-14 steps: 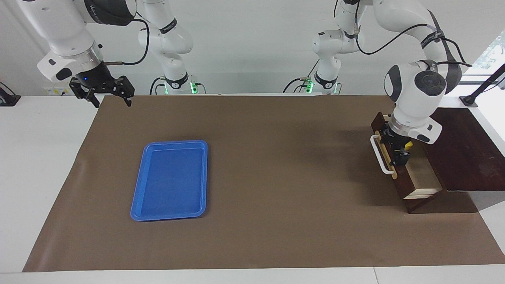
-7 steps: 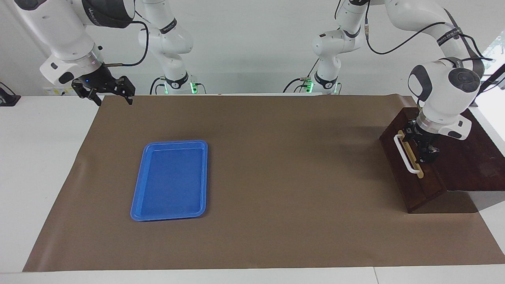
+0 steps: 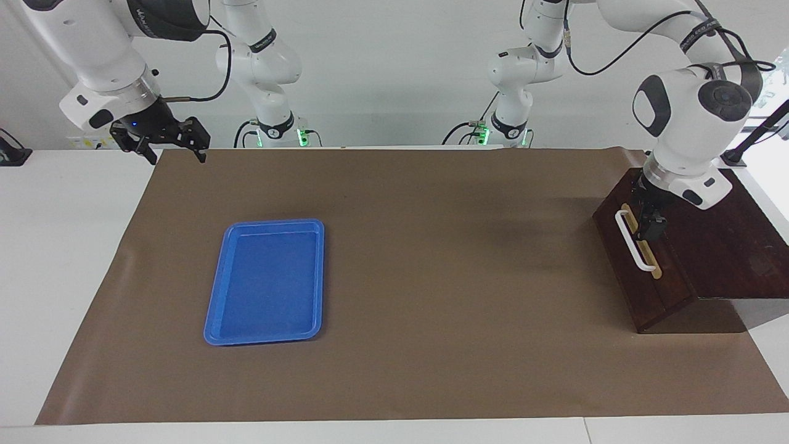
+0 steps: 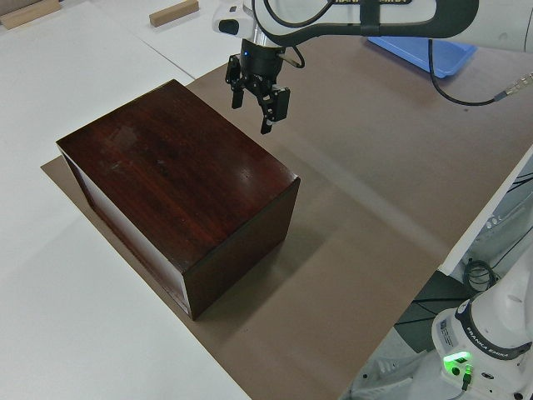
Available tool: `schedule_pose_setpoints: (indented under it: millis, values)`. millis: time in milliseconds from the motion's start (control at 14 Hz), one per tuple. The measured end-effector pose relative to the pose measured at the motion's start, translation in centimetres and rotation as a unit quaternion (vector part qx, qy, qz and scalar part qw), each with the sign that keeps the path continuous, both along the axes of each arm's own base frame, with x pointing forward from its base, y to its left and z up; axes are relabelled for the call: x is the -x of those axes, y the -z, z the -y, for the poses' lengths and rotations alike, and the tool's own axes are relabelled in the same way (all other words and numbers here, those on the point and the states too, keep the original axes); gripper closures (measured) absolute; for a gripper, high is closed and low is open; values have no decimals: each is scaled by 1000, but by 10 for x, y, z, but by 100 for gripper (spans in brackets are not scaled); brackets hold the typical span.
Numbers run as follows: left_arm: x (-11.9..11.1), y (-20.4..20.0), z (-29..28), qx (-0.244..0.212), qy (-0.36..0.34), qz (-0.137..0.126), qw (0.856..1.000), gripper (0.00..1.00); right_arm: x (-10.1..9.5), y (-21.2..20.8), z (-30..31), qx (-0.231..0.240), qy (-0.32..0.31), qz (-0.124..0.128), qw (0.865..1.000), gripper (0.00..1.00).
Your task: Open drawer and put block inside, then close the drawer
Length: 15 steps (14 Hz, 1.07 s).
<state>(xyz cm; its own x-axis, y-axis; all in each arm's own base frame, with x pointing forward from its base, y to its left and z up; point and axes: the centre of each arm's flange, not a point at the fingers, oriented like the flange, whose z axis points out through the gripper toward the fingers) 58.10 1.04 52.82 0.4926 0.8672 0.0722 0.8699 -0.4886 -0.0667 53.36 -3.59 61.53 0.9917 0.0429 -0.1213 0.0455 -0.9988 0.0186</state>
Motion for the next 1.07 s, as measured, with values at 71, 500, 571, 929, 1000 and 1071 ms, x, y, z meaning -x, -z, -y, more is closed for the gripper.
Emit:
schedule_pose_setpoints:
  millis: [71, 500, 571, 929, 1000, 1071]
  values:
    - [12, -19, 3, 19, 56, -6, 998, 0, 0, 0, 0, 0, 0, 0, 1000, 0]
    - [38, -46, 30, 50, 341, -39, 938, 0, 0, 0, 0, 0, 0, 0, 1000, 0]
    - [37, -43, 34, 52, 379, -45, 923, 0, 0, 0, 0, 0, 0, 1, 1000, 0]
    - [30, -53, 48, 69, 489, -74, 866, 0, 0, 0, -1, 0, -1, 1, 1000, 0]
    - [30, -53, 50, 71, 503, -77, 858, 0, 0, 0, -1, 0, -1, 1, 1000, 0]
    - [29, -53, 51, 72, 511, -78, 853, 0, 0, 0, -2, 0, -1, 1, 1000, 0]
